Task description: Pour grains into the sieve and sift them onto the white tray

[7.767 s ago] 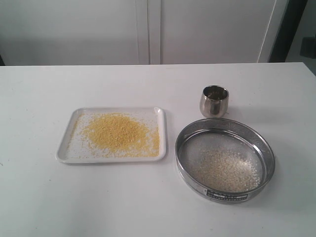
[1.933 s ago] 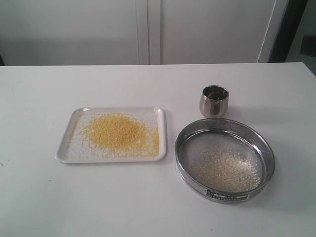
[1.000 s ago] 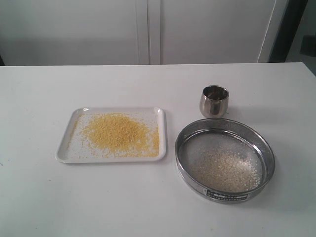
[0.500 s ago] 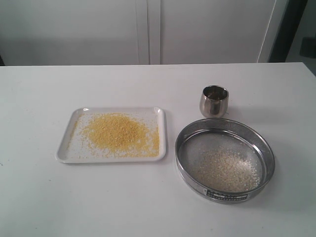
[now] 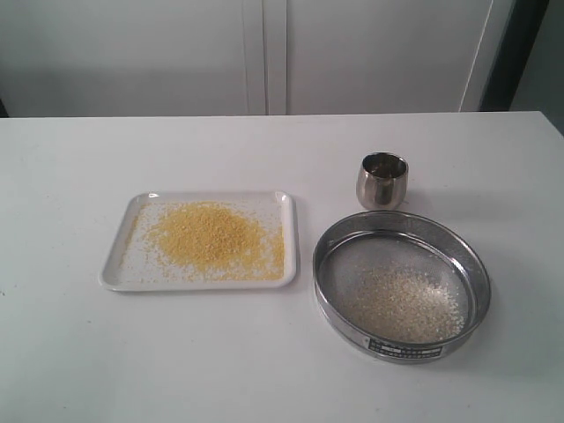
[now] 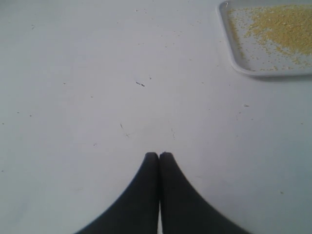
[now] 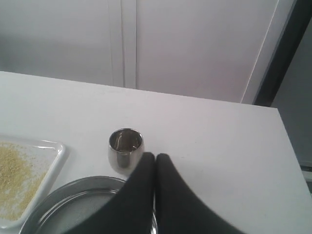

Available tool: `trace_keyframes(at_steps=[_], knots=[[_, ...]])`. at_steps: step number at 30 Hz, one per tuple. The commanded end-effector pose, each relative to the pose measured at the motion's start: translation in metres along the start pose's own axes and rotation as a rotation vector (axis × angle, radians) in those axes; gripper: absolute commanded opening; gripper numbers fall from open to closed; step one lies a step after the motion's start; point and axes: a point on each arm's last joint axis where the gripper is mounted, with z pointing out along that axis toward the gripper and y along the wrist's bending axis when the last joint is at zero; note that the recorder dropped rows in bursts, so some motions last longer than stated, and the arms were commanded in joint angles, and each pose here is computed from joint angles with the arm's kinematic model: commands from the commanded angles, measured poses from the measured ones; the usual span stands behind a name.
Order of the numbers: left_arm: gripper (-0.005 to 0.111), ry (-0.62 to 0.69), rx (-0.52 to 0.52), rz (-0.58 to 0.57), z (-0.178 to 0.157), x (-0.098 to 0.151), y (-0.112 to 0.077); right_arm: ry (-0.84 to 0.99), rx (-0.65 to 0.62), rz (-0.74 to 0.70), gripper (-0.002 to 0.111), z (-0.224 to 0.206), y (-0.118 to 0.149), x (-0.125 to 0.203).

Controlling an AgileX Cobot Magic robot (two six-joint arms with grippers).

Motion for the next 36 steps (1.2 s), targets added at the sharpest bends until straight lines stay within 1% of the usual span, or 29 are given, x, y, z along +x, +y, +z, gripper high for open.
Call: trace_keyframes(at_steps=[1, 5, 15, 24, 36], knots=[[0.000, 0.012, 0.009, -0.003, 0.001, 0.003, -0.001, -0.046, 0.009, -0.015, 0.000, -0.017, 0.000, -0.001], [0.000, 0.012, 0.009, -0.003, 0.001, 0.003, -0.001, -0.096, 0.008, -0.019, 0.000, -0.037, 0.001, -0.001], [0.000, 0.012, 0.009, -0.003, 0.001, 0.003, -0.001, -0.164, 0.006, -0.024, 0.000, -0.068, 0.003, 0.009], [0.000, 0.012, 0.009, -0.003, 0.001, 0.003, -0.001, -0.163, 0.006, -0.024, 0.000, -0.075, 0.004, 0.046], [0.000, 0.012, 0.009, -0.003, 0.001, 0.003, -0.001, -0.181, 0.007, -0.025, 0.000, -0.080, 0.005, 0.088]])
